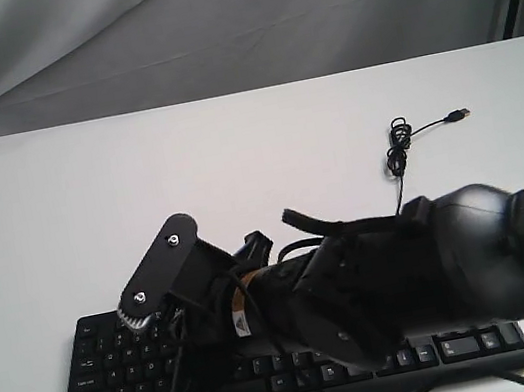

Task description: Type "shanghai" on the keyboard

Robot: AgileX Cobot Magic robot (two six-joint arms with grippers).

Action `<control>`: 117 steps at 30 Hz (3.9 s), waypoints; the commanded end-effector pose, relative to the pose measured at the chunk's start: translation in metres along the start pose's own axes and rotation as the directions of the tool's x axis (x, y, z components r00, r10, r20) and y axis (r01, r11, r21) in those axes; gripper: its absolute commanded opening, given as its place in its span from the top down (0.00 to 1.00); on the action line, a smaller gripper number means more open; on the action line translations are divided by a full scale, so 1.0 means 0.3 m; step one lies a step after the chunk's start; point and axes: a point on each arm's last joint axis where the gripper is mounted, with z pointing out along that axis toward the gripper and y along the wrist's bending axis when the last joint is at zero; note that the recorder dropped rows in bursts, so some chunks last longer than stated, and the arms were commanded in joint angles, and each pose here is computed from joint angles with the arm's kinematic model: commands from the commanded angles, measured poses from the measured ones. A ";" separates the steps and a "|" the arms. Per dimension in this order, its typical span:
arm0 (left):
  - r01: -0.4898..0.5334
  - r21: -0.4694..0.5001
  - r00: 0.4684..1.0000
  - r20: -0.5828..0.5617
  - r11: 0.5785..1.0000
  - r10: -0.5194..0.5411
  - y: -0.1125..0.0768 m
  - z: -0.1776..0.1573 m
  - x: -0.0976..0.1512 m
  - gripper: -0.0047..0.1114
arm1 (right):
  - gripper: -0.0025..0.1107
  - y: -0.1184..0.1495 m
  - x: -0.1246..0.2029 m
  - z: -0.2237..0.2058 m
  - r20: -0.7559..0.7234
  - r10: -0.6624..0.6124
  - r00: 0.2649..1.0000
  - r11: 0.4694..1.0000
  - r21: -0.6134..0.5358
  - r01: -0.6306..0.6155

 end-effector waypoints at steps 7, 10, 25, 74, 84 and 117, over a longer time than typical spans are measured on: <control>0.001 0.003 1.000 0.002 1.000 -0.001 -0.001 0.000 0.003 0.96 | 0.98 0.012 0.024 0.067 -0.057 -0.019 0.998 1.000 -0.013 0.018; 0.001 0.003 1.000 0.002 1.000 -0.001 -0.001 0.000 0.003 0.96 | 0.98 0.012 0.027 0.074 -0.052 -0.019 0.998 1.000 -0.012 0.019; 0.001 0.003 1.000 0.002 1.000 -0.001 -0.001 0.000 0.003 0.96 | 0.98 0.016 0.070 0.116 -0.094 -0.020 0.995 1.000 -0.016 0.019; 0.001 0.003 1.000 0.002 1.000 -0.001 -0.001 0.000 0.003 0.96 | 0.98 -0.018 0.058 0.078 -0.130 -0.023 0.991 1.000 -0.009 0.022; 0.001 0.003 1.000 0.002 1.000 -0.001 -0.001 0.000 0.003 0.96 | 0.98 0.024 -0.043 0.063 -0.056 -0.060 0.997 0.998 -0.030 0.058; 0.001 0.003 1.000 0.002 1.000 -0.001 -0.001 0.000 0.003 0.96 | 0.98 0.118 -0.099 0.262 -0.054 -0.119 0.991 0.990 -0.078 0.115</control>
